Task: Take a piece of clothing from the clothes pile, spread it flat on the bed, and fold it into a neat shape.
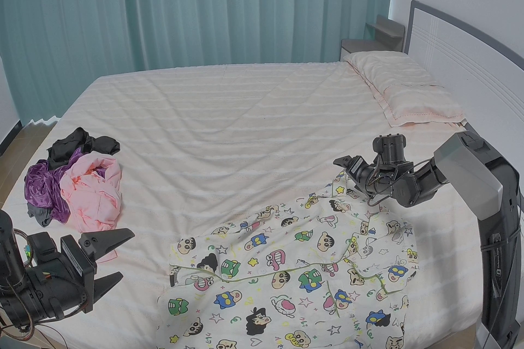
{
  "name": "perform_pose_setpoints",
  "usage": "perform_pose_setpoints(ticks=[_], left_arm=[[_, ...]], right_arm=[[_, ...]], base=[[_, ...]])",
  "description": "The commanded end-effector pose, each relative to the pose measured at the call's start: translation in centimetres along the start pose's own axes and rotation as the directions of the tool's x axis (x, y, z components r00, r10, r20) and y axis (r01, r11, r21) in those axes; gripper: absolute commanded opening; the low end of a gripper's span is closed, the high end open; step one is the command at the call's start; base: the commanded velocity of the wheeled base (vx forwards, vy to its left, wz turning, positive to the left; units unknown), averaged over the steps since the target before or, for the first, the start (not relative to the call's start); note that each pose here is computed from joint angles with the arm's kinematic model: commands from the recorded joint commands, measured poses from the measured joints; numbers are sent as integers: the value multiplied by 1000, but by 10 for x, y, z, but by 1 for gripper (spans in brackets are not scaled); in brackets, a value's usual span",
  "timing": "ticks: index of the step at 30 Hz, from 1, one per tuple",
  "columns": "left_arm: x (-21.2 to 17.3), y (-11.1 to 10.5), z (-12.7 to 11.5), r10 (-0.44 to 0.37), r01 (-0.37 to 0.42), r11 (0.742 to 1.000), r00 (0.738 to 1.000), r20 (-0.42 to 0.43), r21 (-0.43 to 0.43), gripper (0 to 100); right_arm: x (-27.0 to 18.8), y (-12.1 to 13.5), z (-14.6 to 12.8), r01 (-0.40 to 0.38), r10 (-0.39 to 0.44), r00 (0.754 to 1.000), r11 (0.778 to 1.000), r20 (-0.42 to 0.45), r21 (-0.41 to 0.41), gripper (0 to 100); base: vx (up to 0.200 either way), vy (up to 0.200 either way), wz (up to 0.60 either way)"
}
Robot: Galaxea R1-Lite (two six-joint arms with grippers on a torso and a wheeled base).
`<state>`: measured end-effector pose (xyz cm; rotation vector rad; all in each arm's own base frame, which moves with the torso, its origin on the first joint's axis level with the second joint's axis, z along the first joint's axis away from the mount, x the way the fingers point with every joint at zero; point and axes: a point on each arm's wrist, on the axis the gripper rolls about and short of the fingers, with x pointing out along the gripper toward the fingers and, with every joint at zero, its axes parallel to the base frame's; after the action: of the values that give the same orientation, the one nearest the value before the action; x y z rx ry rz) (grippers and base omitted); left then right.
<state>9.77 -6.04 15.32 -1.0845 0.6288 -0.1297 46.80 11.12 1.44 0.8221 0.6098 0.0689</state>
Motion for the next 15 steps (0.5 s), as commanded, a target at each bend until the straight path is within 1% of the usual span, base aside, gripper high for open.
perform_pose_setpoints(ticks=[1,6,9,12,15], left_arm=[[0,0,1,-3,3,1000,1000,3,-4,100],[0,2,-1,-10,10,1000,999,-33,-5,100],[0,2,0,-10,10,1000,999,-34,-5,100],[-1,2,0,-11,11,1000,999,-32,-6,100],[-1,3,0,-9,9,1000,999,-32,-7,100]], right_arm=[[7,-6,-5,13,-13,1000,1000,-9,-1,100],[22,-13,-15,22,-22,1000,1000,-16,-6,100],[28,-12,-18,18,-18,1000,1000,-11,-10,100],[38,-9,-28,6,-6,1000,1000,-22,-21,100],[43,-10,-36,26,-27,999,999,-46,-28,100]], base=[[0,0,0],[0,0,0],[0,0,0],[0,0,0],[0,0,0]])
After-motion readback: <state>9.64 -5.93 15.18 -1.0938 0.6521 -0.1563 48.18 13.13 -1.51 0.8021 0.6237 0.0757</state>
